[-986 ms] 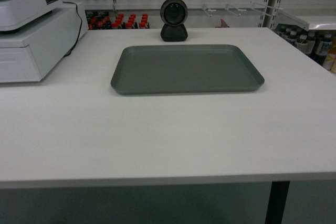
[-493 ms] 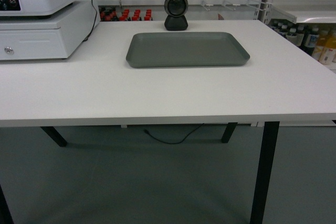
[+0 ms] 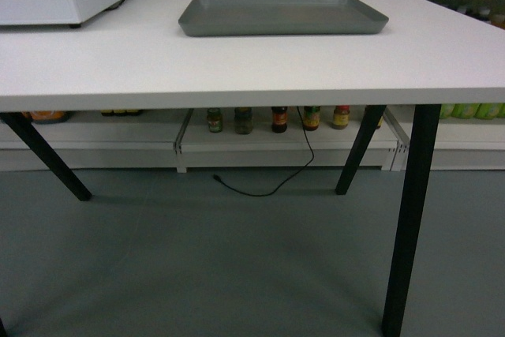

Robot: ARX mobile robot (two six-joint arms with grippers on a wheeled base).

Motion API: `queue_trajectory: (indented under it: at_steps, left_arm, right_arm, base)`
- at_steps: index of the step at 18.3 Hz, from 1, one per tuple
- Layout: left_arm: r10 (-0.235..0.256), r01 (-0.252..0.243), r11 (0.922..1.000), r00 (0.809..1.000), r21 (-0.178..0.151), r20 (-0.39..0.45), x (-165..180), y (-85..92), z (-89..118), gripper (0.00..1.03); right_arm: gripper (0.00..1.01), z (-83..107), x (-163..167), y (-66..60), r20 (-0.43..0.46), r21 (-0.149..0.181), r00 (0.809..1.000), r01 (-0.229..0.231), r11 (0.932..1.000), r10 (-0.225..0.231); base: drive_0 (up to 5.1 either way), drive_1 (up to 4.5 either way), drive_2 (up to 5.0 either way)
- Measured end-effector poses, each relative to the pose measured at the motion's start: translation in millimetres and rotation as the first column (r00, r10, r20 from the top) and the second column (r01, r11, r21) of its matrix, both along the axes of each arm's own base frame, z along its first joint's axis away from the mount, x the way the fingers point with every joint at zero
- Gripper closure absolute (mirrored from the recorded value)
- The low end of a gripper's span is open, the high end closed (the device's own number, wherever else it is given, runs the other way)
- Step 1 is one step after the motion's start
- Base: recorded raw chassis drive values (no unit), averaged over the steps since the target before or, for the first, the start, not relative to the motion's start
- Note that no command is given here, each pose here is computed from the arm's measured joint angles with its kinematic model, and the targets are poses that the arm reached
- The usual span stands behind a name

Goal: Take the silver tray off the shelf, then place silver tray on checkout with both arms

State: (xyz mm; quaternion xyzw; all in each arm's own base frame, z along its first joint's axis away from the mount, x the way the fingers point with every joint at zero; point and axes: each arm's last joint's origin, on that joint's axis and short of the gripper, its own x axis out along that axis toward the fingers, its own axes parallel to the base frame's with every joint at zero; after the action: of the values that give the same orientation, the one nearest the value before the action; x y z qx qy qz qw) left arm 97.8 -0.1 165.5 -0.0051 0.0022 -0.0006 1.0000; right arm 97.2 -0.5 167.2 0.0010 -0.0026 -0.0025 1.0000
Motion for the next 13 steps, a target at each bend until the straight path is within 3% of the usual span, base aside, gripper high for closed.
queue_trajectory:
  at_steps: [13]
  left_arm:
    - [0.001, -0.001, 1.0, 1.0, 0.0, 0.0, 0.0, 0.0, 0.0, 0.05]
  right_arm:
    - [0.03, 0.0, 0.0, 0.0, 0.0, -0.003, 1.0, -0.001, 1.0, 0.001]
  base:
    - [0.0, 0.0, 0.0]
